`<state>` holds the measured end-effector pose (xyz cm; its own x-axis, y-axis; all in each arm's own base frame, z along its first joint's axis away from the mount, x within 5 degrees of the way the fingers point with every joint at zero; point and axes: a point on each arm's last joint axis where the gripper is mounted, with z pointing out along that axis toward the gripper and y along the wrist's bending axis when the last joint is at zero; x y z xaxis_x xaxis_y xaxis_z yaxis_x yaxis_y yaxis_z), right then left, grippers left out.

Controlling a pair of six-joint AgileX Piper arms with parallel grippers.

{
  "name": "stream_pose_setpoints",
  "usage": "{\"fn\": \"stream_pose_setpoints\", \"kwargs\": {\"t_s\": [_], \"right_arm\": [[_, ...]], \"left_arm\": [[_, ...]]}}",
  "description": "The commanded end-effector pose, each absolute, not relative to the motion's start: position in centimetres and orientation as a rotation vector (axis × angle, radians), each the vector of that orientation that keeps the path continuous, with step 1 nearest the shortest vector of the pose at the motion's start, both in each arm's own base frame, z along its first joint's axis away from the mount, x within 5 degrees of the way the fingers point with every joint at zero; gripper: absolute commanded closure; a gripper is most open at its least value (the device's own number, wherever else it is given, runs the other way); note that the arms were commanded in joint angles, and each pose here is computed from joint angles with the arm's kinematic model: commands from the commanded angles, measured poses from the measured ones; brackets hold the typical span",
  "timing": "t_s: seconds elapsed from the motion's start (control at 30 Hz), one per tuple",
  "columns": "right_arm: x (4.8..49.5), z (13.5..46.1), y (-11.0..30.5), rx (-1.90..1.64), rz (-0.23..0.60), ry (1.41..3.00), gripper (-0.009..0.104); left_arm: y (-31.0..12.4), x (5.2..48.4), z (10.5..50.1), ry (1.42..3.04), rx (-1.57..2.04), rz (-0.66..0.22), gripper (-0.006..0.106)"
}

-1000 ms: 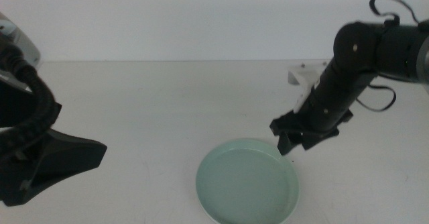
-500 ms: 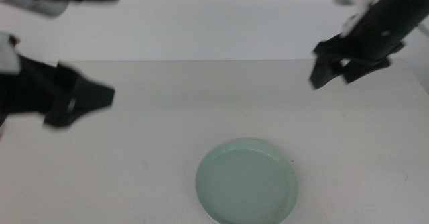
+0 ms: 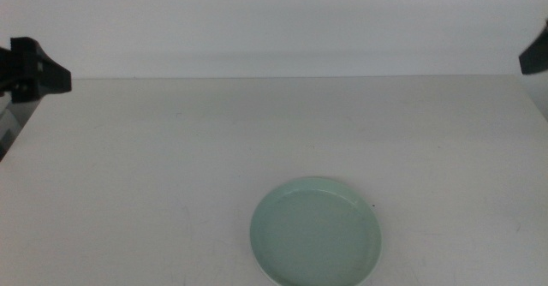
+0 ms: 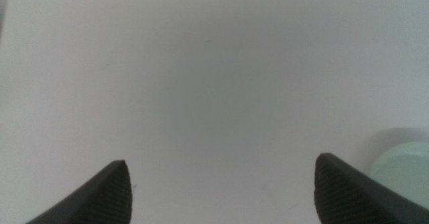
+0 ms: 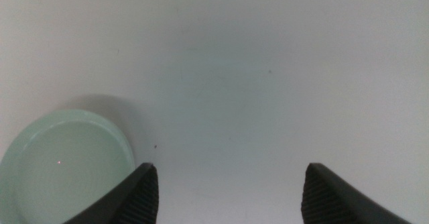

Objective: Stack the three bowls on top of each other.

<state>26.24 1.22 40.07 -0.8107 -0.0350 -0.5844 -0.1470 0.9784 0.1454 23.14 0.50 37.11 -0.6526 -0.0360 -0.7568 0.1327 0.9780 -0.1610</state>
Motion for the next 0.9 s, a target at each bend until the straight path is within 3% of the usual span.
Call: {"fn": "stream_pose_setpoints", "kwargs": {"t_s": [0.0, 0.07, 0.37, 0.57, 0.87], "right_arm": [[24.2, 41.2, 1.1, -0.106, 0.23, 2.328, 0.04], [22.8, 40.2, 1.0, -0.088, 0.213, 2.251, 0.041], [17.4, 35.6, 0.3, -0.076, 0.051, 1.949, 0.044], [15.8, 34.6, 0.2, -0.128, -0.009, 1.901, 0.048], [15.8, 34.4, 0.2, -0.127, -0.006, 1.904, 0.051]], "left_arm": [[-0.1, 21.5, 38.9, 2.103, 0.059, -0.299, -0.005], [-0.4, 20.1, 38.5, 2.027, 0.028, -0.312, -0.005], [-1.2, 14.2, 35.2, 1.742, 0.106, -0.134, -0.005], [-0.4, 13.3, 33.4, 1.654, -0.002, -0.085, -0.005], [-0.5, 12.6, 33.4, 1.643, 0.005, -0.093, -0.005]]}}
